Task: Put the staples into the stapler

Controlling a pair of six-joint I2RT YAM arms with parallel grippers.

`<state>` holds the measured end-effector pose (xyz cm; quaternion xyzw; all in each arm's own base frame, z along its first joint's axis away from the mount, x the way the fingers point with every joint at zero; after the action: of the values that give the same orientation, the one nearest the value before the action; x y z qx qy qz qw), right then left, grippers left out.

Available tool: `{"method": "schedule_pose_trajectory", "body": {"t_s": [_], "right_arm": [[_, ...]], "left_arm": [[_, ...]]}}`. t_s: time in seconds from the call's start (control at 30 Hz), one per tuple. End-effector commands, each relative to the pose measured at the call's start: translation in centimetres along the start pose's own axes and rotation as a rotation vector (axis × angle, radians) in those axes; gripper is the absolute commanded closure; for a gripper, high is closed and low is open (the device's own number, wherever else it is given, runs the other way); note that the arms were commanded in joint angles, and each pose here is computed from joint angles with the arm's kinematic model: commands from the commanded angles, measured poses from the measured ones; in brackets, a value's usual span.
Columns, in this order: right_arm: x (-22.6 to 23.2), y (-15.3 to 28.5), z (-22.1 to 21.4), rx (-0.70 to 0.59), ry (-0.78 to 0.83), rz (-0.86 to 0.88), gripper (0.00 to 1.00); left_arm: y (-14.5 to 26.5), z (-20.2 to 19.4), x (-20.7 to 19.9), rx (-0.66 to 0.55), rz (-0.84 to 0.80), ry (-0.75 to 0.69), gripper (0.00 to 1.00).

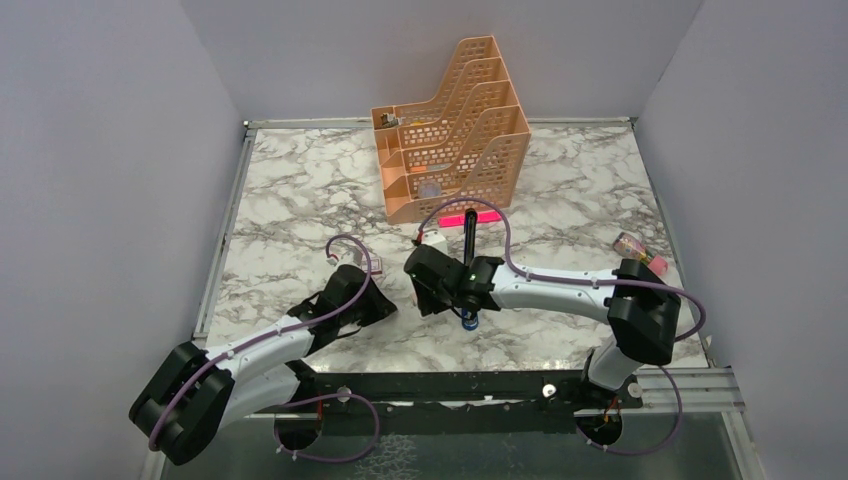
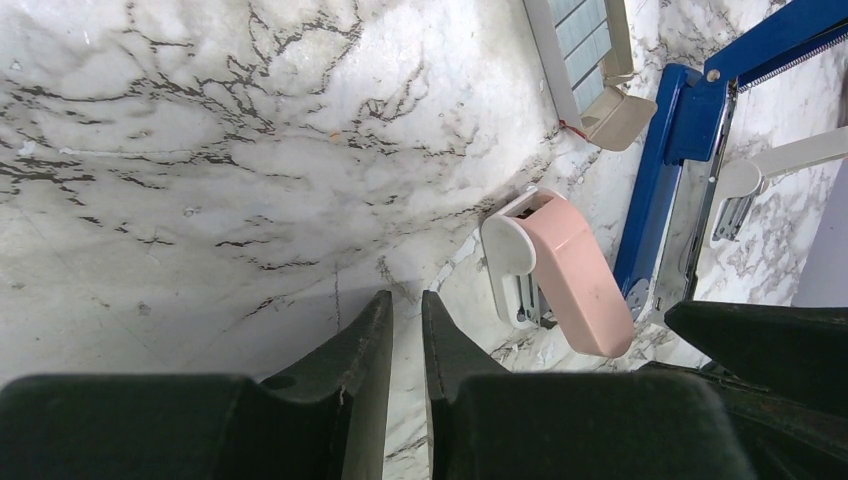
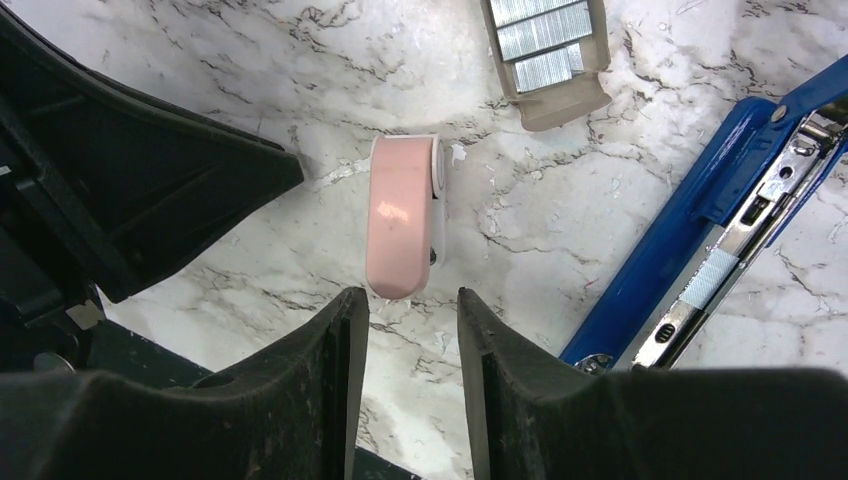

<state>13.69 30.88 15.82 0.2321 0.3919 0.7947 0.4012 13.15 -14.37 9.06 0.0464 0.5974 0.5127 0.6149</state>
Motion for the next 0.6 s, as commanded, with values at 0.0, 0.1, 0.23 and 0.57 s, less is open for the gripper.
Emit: {"method": "schedule_pose_trajectory", "body": {"t_s": [0.0, 0.1, 0.23, 0.57], "right_arm": [[0.3, -0.1, 1.0, -0.036, 0.015, -0.019, 0.61], [0.3, -1.1, 0.4, 0.002, 0.024, -0.047, 0.67], [0.2, -2.3, -0.5, 0.05, 0.037, -0.065, 0.7], [0.1, -3.9, -2.8, 0.177, 0.038, -0.059, 0.72]], "left_arm": [[0.1, 0.6, -0.7, -0.035, -0.01, -0.016, 0.82], [0.1, 0.7, -0.8, -0.034, -0.009, -0.019, 0.82], [0.0, 0.7, -0.8, -0.036, -0.01, -0.022, 0.81], [-0.1, 0.5, -0.5, -0.032, -0.006, -0.021, 0.81]]}}
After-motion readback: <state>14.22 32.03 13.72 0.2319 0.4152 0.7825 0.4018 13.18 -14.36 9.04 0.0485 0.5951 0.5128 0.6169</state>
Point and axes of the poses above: each gripper's point midway between its finger pads, its own y axis back along the fingers, its own x axis along the line the jaws close on, z = x × y, the point moved 10 cm from there along y, back along the fingers, and after that the axes turned 11 degrees about y, right-handed, at the moved point
